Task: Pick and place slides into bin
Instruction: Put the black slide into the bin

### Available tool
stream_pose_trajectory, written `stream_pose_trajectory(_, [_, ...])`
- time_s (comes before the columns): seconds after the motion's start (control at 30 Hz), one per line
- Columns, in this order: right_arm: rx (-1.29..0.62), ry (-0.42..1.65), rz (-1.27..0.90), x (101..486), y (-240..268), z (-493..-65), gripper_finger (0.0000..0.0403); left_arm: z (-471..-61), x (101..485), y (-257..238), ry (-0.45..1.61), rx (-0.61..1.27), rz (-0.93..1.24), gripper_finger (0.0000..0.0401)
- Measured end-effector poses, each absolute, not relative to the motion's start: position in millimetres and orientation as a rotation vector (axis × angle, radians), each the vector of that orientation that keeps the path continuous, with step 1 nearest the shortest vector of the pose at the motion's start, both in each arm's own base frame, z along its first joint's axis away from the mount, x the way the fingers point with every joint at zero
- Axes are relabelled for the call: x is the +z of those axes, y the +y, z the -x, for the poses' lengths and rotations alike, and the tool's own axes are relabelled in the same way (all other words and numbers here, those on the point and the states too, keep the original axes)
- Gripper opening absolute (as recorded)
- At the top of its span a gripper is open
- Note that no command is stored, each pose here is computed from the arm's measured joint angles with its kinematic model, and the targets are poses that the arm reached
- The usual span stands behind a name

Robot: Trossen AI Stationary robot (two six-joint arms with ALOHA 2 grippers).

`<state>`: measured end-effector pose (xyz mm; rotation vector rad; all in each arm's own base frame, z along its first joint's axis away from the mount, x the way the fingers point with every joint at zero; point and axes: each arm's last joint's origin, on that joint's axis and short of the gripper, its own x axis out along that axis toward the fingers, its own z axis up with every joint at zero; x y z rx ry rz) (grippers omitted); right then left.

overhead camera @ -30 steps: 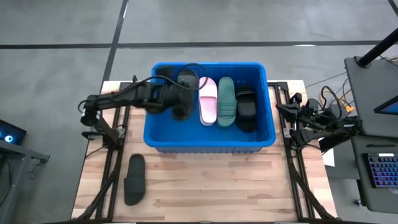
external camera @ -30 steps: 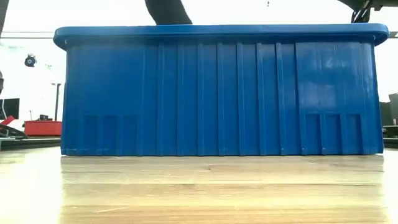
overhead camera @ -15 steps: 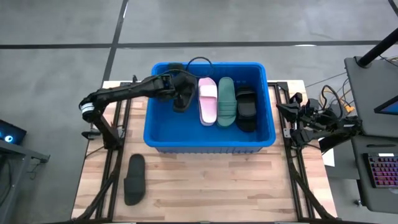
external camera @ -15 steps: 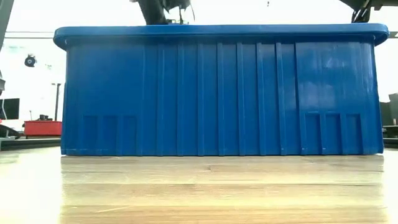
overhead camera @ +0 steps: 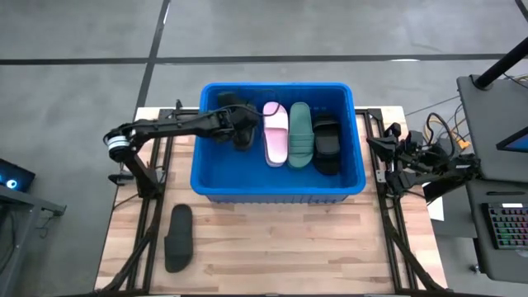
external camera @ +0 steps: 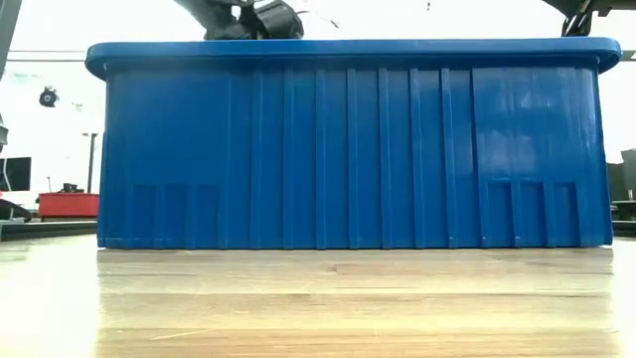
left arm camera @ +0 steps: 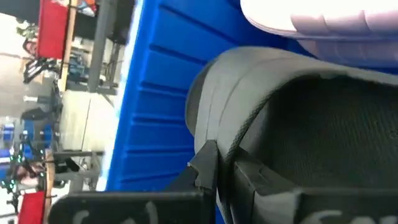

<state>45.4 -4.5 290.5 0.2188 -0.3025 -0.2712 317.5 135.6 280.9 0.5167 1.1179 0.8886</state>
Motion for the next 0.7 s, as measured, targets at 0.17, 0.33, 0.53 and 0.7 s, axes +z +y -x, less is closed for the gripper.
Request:
stream_pose_trajectory(0.17, [-0.272,-0.303,-0.216,291,-5,-45,0.0008,-327,250,139,1.113,0.911,-0.525,0.0])
stream_pose_trajectory(0.33, [-0.272,-0.305,-0.217,291,-5,-45,0.0008,-333,224,141,1.152,0.956,-0.568,0.0])
stream_pose_trajectory(0.53, [-0.272,-0.308,-0.218,291,-5,-45,0.0008,-340,201,144,1.187,0.976,-0.548,0.0])
stream_pose_trajectory(0.7, [-0.27,-0.31,-0.225,291,-5,-45,0.0008,-343,193,146,1.162,0.988,-0.502,0.0])
